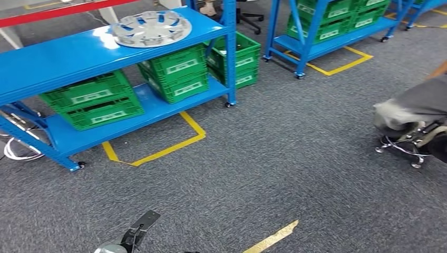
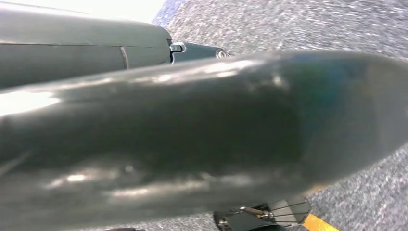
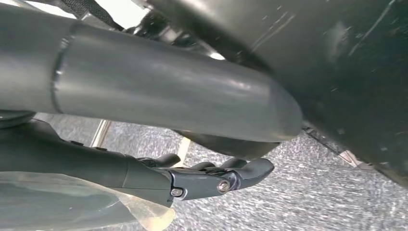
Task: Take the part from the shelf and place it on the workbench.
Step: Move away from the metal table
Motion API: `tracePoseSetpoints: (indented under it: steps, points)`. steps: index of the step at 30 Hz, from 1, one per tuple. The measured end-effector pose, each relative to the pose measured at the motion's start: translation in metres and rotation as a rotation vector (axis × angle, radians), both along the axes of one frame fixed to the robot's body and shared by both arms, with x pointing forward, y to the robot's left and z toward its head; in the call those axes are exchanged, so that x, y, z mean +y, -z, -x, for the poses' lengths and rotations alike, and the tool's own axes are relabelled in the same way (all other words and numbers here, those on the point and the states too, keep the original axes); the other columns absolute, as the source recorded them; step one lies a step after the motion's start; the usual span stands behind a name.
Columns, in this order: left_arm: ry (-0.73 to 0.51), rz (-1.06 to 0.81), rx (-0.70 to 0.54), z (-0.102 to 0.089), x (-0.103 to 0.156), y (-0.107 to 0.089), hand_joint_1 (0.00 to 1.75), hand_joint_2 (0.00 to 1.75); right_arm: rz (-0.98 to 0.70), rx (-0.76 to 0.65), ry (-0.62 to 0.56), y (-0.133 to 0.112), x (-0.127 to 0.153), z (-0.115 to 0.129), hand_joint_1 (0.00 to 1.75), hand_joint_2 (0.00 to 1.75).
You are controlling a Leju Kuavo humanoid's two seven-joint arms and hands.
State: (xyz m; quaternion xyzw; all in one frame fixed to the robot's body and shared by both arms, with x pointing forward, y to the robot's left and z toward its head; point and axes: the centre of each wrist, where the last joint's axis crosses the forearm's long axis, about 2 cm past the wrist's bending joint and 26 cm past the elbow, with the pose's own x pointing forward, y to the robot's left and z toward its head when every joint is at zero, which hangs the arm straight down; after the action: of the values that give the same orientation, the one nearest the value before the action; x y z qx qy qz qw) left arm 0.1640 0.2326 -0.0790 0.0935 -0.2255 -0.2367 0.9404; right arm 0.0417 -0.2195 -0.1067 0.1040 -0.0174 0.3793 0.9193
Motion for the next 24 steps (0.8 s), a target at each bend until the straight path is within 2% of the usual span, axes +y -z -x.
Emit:
tracePoseSetpoints:
  steps: [7,13,24]
  points:
    - [-0.001,-0.004,0.002,-0.004,0.0,-0.001,0.0,0.0,0.002,-0.008,-0.007,0.0,0.0,-0.004,0.0,0.0]
    - [-0.006,-0.002,-0.008,-0.019,-0.006,-0.008,0.0,0.0,0.003,-0.014,-0.011,0.0,-0.002,-0.005,0.0,0.0]
    - [-0.036,-0.002,-0.005,-0.018,-0.001,-0.007,0.0,0.0,0.022,-0.075,0.018,0.0,-0.006,-0.008,0.0,0.0]
